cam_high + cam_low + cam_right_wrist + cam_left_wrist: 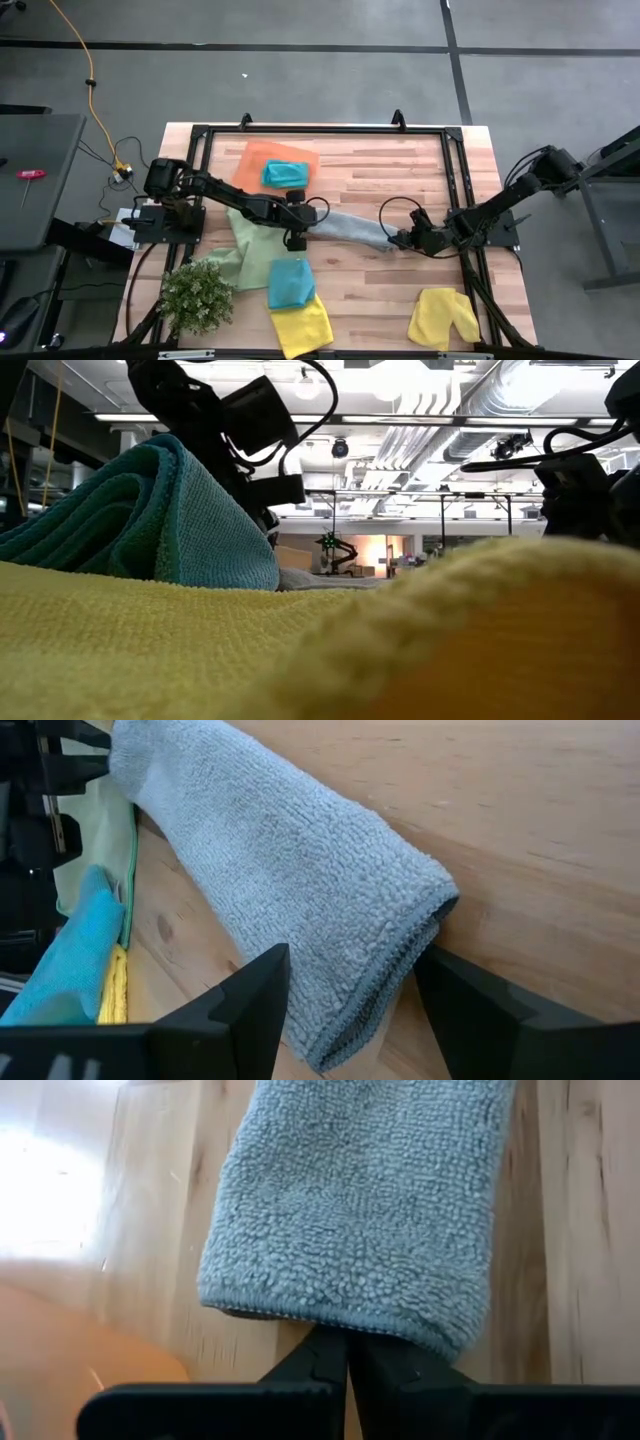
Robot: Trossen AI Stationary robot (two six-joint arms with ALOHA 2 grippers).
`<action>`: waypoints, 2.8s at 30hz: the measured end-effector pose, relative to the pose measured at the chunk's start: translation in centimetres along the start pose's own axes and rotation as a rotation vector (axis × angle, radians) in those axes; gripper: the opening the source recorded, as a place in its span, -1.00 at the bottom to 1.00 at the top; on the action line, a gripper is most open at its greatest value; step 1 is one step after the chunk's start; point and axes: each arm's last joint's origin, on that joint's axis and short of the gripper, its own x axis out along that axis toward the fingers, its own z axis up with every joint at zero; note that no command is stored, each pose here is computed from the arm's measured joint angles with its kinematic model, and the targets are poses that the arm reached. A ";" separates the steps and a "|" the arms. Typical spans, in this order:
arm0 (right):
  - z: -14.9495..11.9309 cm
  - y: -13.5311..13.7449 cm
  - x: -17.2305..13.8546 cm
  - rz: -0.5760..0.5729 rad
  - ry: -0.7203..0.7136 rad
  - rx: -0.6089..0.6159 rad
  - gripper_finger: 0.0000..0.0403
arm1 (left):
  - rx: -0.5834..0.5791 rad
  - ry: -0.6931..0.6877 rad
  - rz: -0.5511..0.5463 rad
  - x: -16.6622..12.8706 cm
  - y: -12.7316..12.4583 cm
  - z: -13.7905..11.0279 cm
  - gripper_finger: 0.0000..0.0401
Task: Fold microfiber towels
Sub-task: Fold the gray microfiber cloth
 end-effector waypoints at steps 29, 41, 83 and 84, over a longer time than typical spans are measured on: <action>-0.3 -0.3 1.0 -0.037 -0.045 -0.065 -0.70 | 0.015 -0.015 0.030 -0.2 0.0 0.2 -1.00; -0.1 -1.1 0.7 -0.102 -0.062 -0.171 -0.98 | 0.028 0.000 0.074 -1.2 0.3 2.3 -0.99; 5.6 6.9 -6.0 -0.354 -0.211 -0.303 -1.00 | 0.012 -0.175 0.172 -1.5 0.2 4.3 -0.65; 5.8 7.1 -5.8 -0.342 -0.221 -0.302 -1.00 | 0.009 -0.182 0.178 -1.4 0.2 4.4 -0.66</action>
